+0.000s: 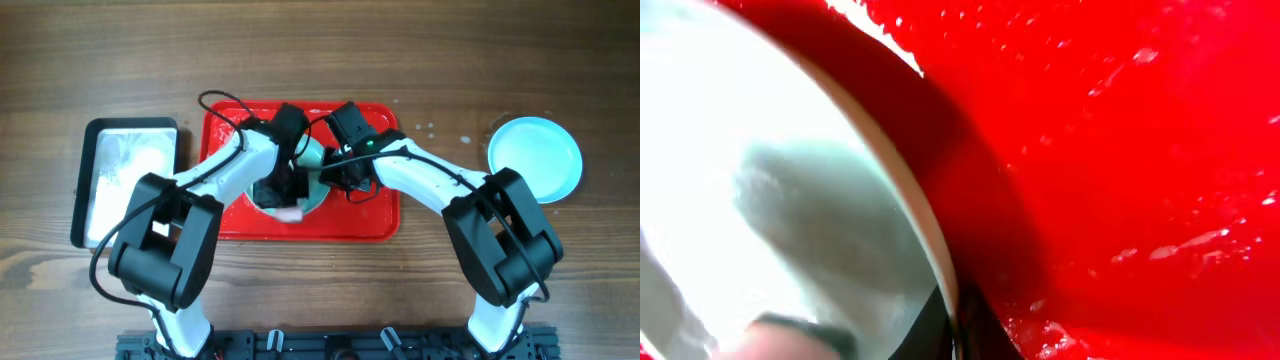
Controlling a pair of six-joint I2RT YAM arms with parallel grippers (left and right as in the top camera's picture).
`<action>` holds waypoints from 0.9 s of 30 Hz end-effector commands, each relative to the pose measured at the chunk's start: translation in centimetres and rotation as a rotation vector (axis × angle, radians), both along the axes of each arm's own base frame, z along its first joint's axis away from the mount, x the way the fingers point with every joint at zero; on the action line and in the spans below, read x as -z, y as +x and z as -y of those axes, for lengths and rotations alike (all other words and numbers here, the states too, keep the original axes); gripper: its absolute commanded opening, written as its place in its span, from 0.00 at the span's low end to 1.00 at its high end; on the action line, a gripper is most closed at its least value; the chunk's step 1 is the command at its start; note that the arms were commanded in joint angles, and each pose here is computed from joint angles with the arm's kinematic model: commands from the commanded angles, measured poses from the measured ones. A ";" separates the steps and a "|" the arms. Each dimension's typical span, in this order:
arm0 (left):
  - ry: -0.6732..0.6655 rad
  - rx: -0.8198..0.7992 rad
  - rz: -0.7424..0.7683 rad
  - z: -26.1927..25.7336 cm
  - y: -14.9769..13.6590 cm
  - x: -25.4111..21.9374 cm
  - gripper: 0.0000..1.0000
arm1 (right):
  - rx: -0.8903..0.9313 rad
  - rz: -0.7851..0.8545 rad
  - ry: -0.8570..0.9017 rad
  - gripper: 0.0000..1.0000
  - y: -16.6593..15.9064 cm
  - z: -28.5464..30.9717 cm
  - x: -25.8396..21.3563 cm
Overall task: Clean dirty plates on tray and stack at the side
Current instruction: 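Scrub the third plate with the pink sponge in the left gripper, then continue scrubbing the third plate's surface with the left sponge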
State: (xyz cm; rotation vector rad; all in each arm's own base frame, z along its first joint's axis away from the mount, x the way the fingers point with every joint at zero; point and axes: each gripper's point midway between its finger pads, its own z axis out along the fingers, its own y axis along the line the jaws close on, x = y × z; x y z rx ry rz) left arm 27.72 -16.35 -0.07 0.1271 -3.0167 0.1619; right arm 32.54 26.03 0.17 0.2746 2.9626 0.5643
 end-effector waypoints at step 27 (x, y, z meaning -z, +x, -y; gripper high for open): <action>0.571 -0.537 0.599 -10.5 8.8 -5.2 0.04 | 0.027 -0.036 -0.027 0.04 -0.7 0.5 1.2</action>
